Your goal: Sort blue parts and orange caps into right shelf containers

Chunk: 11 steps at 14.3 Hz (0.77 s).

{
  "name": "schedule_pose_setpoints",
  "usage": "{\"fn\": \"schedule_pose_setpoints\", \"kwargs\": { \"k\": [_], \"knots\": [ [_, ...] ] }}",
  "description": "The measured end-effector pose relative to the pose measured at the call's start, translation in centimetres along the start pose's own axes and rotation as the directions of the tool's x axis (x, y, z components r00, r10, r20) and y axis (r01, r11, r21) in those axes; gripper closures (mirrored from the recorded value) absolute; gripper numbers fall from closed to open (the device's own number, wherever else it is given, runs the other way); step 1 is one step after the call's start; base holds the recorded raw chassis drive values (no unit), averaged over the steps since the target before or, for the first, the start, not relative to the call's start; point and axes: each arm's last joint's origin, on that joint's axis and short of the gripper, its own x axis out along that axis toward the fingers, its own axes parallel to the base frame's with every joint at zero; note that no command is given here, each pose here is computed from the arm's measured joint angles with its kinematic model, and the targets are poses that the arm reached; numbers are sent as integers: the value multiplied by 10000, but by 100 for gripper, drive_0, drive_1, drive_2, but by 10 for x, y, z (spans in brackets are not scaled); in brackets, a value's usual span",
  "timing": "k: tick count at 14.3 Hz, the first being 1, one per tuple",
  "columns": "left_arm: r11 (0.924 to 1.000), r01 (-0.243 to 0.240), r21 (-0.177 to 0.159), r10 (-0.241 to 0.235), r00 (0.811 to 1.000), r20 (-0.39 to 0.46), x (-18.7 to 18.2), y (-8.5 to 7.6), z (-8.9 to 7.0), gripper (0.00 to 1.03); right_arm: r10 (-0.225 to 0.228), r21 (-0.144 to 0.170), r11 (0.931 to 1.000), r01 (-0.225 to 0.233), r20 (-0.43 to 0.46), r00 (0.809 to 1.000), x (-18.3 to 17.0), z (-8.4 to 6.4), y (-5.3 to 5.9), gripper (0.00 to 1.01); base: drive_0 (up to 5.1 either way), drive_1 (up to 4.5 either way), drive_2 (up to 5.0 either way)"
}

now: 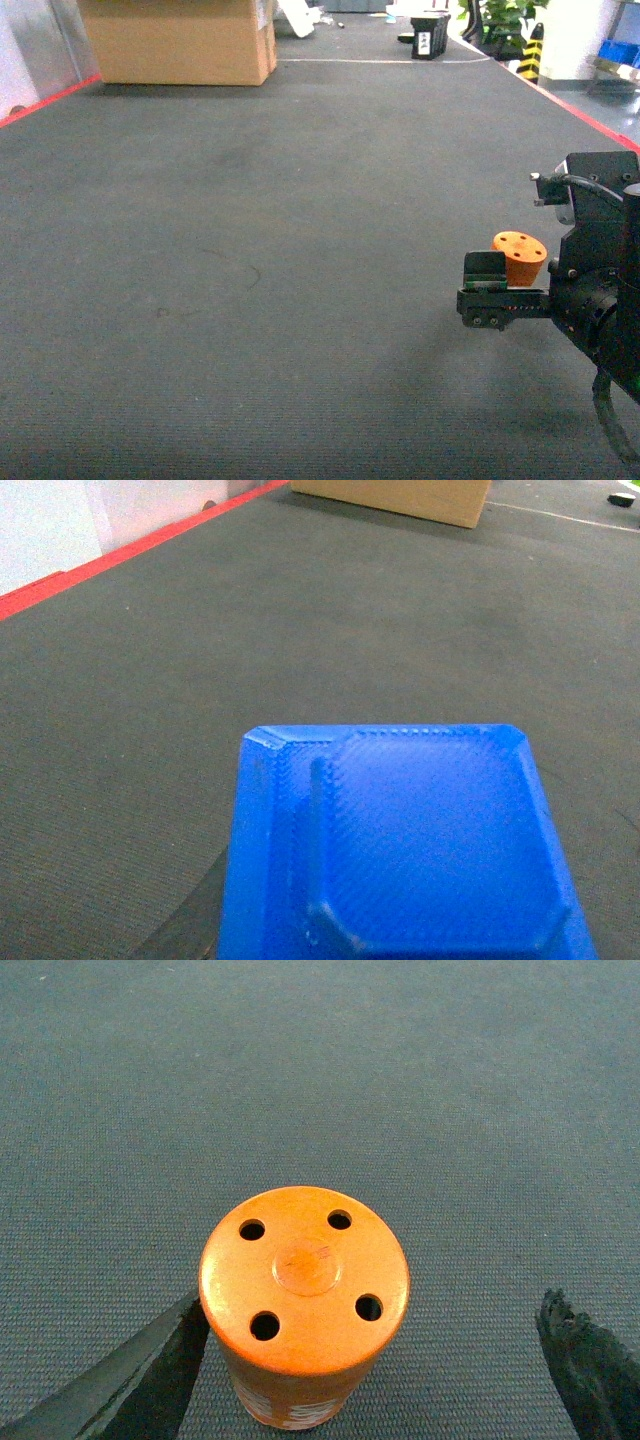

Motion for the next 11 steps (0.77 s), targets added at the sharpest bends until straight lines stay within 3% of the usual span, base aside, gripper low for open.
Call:
{"fn": "schedule_pose_setpoints", "kwargs": {
  "k": [5,6,8,9,11],
  "knots": [
    [10000,-18,30,18,9999,-117,1,0,-3,60,-36,25,10000,36,17,10000,14,-2,7,4,0,0,0],
    [10000,-19,21,19,10000,-98,1,0,-3,60,-54,15,10000,54,-7,10000,15,-2,7,26,0,0,0],
    [10000,-37,33,38,9999,-144,1,0,-4,60,-29,-10,10000,29,-73,10000,15,-3,7,48,0,0,0],
    [10000,-63,45,64,9998,-189,1,0,-5,60,17,-3,10000,-17,-70,10000,15,-3,7,53,0,0,0],
    [10000,-18,81,20,9997,-262,1,-2,-6,60,117,56,9999,-117,-26,9999,14,-2,7,54,0,0,0]
  ]
}}
